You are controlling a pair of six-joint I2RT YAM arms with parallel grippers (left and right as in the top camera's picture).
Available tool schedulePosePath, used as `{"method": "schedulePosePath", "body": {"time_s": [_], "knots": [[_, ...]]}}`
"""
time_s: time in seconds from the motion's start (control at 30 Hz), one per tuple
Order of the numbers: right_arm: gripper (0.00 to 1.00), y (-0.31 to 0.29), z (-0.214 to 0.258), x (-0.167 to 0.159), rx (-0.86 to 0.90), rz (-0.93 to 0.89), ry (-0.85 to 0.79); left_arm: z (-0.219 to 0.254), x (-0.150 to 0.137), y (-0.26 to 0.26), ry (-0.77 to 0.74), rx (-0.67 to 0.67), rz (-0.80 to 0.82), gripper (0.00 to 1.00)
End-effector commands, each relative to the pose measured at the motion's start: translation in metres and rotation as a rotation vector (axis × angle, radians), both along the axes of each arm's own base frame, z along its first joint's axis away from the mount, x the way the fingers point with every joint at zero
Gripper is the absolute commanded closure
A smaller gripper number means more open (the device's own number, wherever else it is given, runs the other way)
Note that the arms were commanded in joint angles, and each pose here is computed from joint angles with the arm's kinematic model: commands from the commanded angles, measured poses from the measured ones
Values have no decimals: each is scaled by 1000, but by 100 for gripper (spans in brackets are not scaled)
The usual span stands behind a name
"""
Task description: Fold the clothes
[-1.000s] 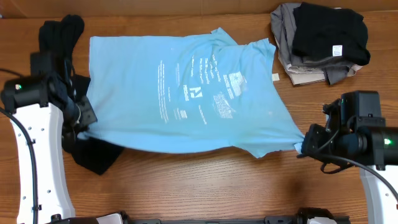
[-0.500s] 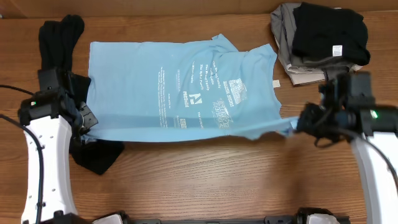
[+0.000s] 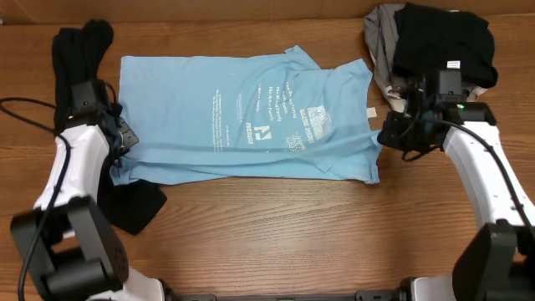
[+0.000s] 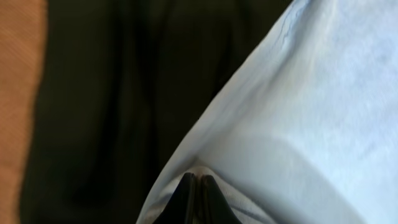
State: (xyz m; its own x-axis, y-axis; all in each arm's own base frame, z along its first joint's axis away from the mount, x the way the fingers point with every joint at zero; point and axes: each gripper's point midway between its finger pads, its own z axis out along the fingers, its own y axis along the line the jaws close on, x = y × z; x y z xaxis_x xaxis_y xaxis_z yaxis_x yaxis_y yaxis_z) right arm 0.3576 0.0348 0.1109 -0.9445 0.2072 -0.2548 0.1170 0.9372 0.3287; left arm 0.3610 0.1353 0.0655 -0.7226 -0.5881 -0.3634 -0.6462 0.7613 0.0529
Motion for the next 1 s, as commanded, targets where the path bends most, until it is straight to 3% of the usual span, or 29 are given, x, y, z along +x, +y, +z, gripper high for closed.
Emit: {"method": "schedulePosePath", "body": {"time_s": [0.0, 0.27, 0.3, 0.37, 0.43, 0.5, 0.63, 0.73, 0.83, 0.97], "knots": [[95, 11, -10, 10, 6, 52, -14, -20, 7, 3, 9, 2, 17, 96], [95, 18, -51, 26, 8, 70, 25, -34, 29, 8, -48, 14, 15, 96], [90, 18, -54, 27, 8, 70, 26, -32, 32, 9, -62, 18, 15, 94], [63, 17, -54, 30, 5, 70, 16, -30, 38, 10, -87, 24, 15, 75], [50, 16, -50, 33, 6, 63, 6, -28, 41, 11, -98, 31, 5, 62], [44, 14, -41, 36, 9, 59, 7, -23, 44, 12, -96, 41, -25, 50], [36, 11, 1, 46, 6, 60, -11, 13, 53, 11, -82, 38, -84, 29], [26, 12, 45, 55, 6, 75, -49, 59, 73, 2, -126, 2, -180, 20], [21, 32, 101, 62, 70, 191, -150, 111, 100, -23, -236, -67, -349, 16], [20, 40, 141, 68, 73, 220, -232, 167, 127, -34, -354, 2, -447, 14]]}}
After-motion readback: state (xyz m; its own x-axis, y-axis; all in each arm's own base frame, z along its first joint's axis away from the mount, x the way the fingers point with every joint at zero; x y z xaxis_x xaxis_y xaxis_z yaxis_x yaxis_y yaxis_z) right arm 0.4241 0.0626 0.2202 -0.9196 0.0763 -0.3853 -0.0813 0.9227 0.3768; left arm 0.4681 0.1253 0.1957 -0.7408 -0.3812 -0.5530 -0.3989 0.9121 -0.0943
